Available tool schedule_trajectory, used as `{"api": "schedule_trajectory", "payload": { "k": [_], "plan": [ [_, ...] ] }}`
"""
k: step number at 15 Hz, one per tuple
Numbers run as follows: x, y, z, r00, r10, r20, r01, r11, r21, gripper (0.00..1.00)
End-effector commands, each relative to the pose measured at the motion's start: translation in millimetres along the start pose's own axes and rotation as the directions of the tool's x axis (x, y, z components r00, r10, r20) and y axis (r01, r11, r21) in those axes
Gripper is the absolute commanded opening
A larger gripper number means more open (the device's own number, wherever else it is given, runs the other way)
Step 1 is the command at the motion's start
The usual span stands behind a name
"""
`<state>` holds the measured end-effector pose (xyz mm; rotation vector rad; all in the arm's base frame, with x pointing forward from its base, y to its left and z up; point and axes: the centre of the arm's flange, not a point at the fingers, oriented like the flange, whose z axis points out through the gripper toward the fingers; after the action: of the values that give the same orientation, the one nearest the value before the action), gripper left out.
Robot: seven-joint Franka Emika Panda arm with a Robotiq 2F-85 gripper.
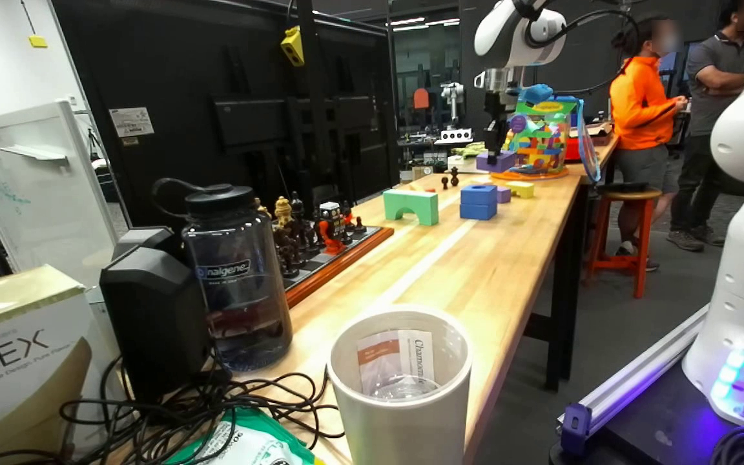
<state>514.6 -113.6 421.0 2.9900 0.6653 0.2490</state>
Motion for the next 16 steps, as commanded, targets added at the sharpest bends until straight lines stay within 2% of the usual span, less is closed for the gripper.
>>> {"api": "schedule_trajectory", "payload": {
  "k": [1, 2, 16],
  "plan": [
    [-25, -20, -19, 0.997, -0.071, -0.028, 0.071, 0.997, -0.015, 0.17],
    [-26, -24, -20, 0.996, -0.080, -0.032, 0.080, 0.997, -0.012, 0.07],
    [-12, -67, -12, 0.987, -0.150, -0.060, 0.151, 0.989, 0.008, 0.06]
  ]
}}
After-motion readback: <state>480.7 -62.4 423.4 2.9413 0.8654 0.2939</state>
